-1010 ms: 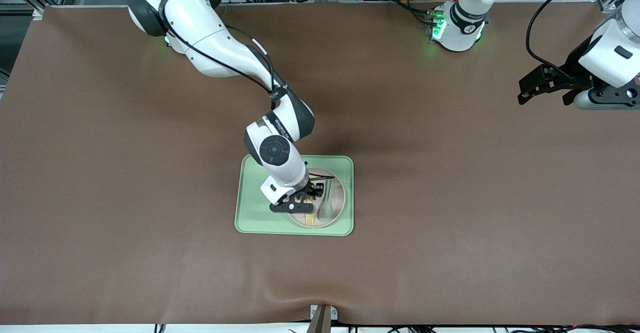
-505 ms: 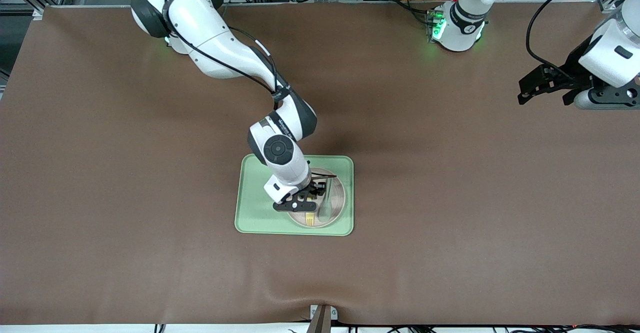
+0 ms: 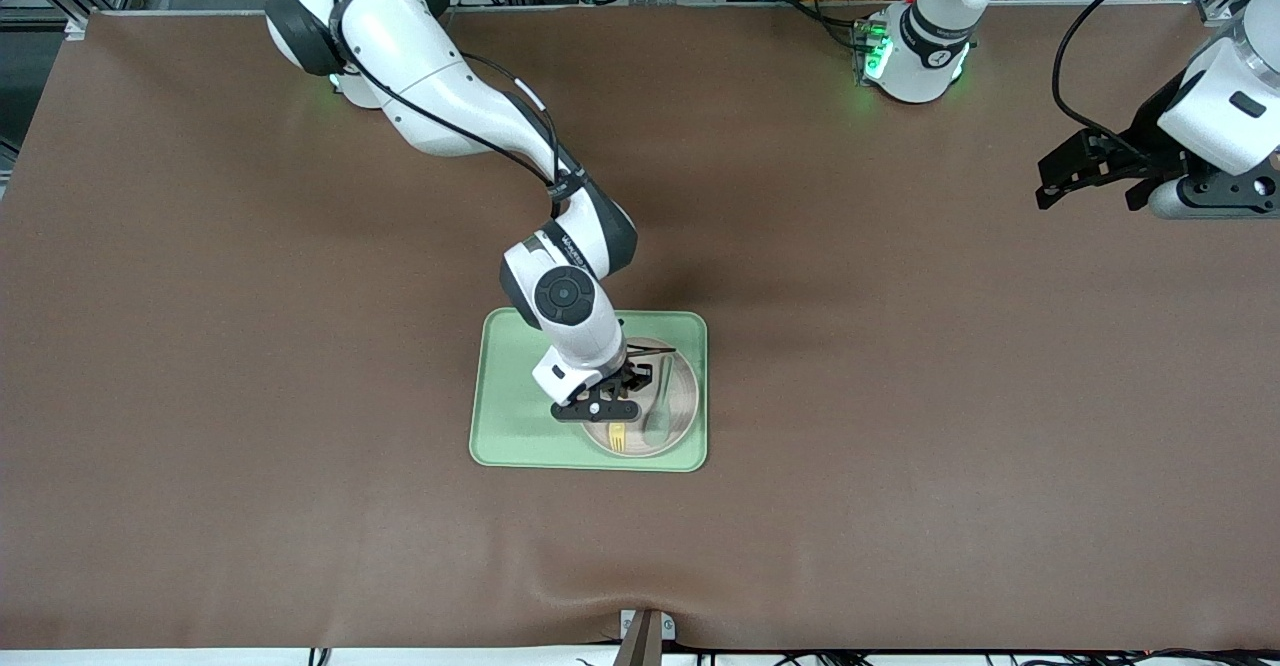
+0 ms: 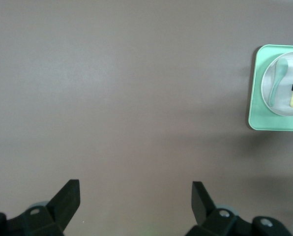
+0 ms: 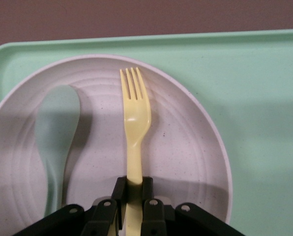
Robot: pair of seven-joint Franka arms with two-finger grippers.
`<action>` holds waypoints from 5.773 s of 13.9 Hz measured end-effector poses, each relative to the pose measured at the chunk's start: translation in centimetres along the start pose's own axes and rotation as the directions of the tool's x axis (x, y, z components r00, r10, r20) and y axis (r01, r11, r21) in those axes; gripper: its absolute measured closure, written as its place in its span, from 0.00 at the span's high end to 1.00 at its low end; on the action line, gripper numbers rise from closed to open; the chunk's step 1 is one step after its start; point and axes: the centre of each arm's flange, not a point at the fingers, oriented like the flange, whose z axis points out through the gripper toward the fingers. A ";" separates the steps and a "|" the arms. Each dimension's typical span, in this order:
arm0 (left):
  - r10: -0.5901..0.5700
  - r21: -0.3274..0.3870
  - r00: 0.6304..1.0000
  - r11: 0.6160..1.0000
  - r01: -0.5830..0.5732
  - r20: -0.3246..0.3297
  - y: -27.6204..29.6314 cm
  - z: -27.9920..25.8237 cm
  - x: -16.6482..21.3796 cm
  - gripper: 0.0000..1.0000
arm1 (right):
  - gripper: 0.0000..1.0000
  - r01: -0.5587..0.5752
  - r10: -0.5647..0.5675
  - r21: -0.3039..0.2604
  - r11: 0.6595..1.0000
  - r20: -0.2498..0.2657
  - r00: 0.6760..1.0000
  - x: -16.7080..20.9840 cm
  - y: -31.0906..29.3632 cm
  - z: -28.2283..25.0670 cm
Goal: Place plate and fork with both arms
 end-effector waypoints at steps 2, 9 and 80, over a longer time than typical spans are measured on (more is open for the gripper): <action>-0.016 0.001 1.000 1.000 0.016 0.008 0.0 0.1 -0.1 1.00 | 0.17 0.000 0.000 0.000 1.000 0.000 1.000 0.1 -0.1 -0.2; -0.016 0.054 1.000 0.998 0.016 0.002 -0.5 -0.2 -0.3 1.00 | 0.09 -0.007 0.007 0.000 1.000 0.004 1.000 1.2 -0.9 -4.7; 0.025 0.053 0.999 0.998 -0.023 -0.037 2.2 -2.2 -1.7 1.00 | 1.00 0.006 0.009 -0.111 0.994 0.135 0.991 -1.2 40.9 -46.8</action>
